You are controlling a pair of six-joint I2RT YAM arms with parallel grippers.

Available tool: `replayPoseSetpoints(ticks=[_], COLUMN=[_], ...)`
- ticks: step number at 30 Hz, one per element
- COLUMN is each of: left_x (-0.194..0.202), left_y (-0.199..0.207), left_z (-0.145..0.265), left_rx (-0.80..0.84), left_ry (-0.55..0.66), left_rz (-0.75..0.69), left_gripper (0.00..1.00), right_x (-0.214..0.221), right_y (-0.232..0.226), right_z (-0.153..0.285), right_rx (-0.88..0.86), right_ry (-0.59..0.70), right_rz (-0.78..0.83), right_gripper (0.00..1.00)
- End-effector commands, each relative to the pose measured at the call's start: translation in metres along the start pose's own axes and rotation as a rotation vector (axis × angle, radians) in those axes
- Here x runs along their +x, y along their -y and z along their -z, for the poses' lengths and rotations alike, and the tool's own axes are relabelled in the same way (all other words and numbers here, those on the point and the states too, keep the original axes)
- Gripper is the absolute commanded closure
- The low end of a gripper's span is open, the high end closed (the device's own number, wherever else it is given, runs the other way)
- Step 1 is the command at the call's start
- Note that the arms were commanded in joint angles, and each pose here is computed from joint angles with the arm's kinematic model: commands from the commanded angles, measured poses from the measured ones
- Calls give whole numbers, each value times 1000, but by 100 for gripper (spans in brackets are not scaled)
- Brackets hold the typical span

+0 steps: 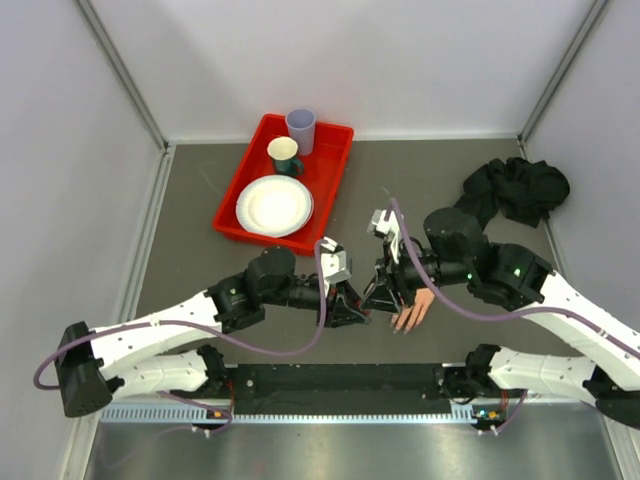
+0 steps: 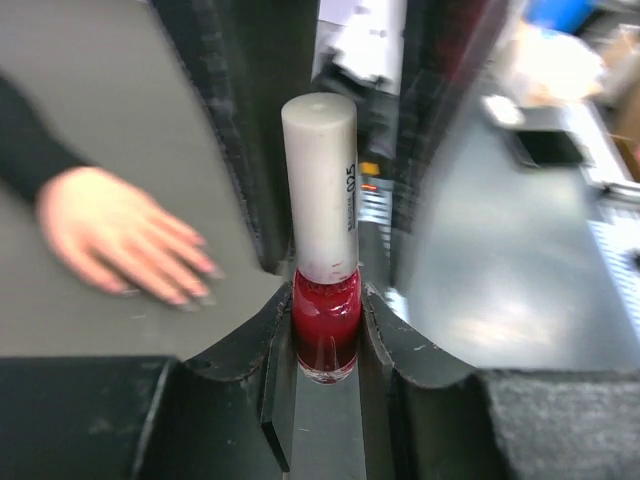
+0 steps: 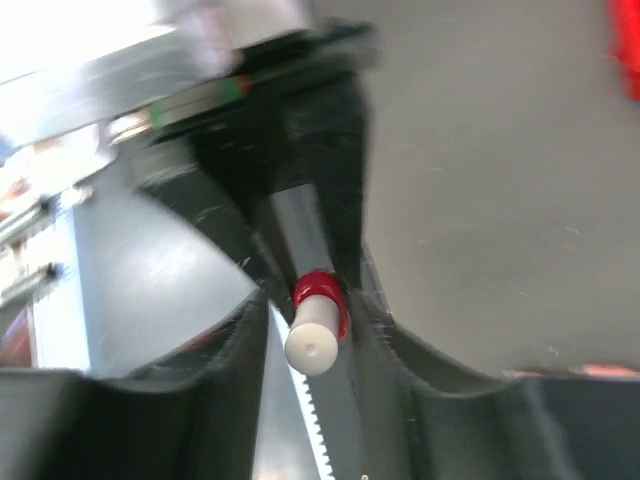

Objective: Paint the nails

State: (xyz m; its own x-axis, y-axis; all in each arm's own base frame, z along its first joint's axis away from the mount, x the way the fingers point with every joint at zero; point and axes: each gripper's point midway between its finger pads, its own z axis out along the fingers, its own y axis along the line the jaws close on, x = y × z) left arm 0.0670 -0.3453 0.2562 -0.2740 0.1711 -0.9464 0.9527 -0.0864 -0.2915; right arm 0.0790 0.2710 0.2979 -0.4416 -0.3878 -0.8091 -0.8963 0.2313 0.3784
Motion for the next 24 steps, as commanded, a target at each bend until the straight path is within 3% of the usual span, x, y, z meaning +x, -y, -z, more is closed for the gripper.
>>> replayPoseSetpoints(ticks=[1,3,5,11,20,24], left_x=[-27,-24,-20,-24,-25,-25], left_y=[-44,-55,-60,-67,-69,-68], left_z=[-2,-2,-4,-4,-2,-2], left_rx=[-224,-273,-291,-322,-338,-333], left_ry=[61,48,40,63,74,73], left_rz=[-132,-141,-139,-158,-159,-156], left_gripper=[100,100,100,100,100,100], right_x=[-28,-28,-21,-21,-21,-20], right_y=[29,43,55,59,58,57], right_z=[9,14,19,17,6,1], right_rx=[234,336,434,482,455,445], right_ry=[128,145,128,101,78,65], right_rz=[-183,-280,-349,-458,-451,-441], right_gripper=[55,47,46,46,64,66])
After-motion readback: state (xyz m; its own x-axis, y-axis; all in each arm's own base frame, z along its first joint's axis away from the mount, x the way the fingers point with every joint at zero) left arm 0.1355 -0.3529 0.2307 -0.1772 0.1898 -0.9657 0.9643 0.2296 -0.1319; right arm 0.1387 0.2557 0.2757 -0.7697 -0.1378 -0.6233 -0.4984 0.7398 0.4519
